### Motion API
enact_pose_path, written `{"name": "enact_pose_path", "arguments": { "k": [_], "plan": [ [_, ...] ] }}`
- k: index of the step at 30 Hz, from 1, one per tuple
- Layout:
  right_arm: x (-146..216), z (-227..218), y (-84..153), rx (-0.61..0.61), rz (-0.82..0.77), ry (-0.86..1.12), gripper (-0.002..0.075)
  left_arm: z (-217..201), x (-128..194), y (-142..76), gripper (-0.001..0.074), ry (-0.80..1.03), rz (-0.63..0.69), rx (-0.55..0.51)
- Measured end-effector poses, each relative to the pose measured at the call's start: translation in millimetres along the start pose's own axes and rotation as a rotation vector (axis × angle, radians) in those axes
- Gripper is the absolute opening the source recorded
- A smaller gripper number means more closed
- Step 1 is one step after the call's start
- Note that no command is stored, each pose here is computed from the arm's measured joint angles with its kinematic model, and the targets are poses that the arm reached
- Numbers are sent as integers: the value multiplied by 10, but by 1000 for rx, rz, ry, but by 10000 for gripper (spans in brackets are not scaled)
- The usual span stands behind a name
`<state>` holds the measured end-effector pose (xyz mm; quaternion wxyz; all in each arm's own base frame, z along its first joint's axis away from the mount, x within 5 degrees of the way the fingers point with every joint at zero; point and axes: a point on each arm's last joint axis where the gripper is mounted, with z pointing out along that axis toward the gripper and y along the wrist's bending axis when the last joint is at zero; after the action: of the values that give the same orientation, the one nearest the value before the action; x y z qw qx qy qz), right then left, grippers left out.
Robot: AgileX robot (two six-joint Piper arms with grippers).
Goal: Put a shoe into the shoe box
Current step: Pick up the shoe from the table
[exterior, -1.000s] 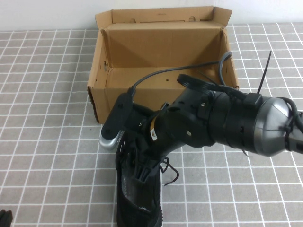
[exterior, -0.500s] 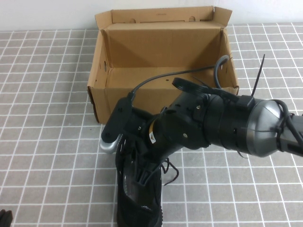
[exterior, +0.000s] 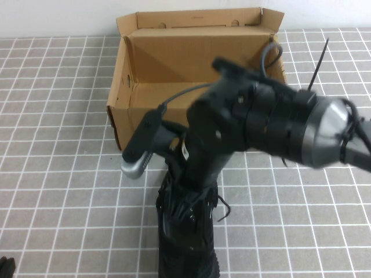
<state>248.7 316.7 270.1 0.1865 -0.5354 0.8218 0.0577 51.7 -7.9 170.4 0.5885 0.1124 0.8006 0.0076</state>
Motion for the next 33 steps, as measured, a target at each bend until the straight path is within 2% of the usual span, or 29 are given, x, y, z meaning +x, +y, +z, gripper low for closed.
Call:
{"name": "enact_pose_path", "arguments": {
  "k": [7, 15, 25, 33],
  "plan": [
    [-154, -413, 10, -65, 27, 23, 0, 0, 0, 0, -1, 0, 0, 0],
    [-307, -782, -20, -57, 27, -72, 0, 0, 0, 0, -1, 0, 0, 0],
    [-194, -1461, 25, -51, 32, -212, 0, 0, 0, 0, -1, 0, 0, 0],
    [-153, -1530, -115, 21, 61, -227, 0, 0, 0, 0, -1, 0, 0, 0]
  ]
}}
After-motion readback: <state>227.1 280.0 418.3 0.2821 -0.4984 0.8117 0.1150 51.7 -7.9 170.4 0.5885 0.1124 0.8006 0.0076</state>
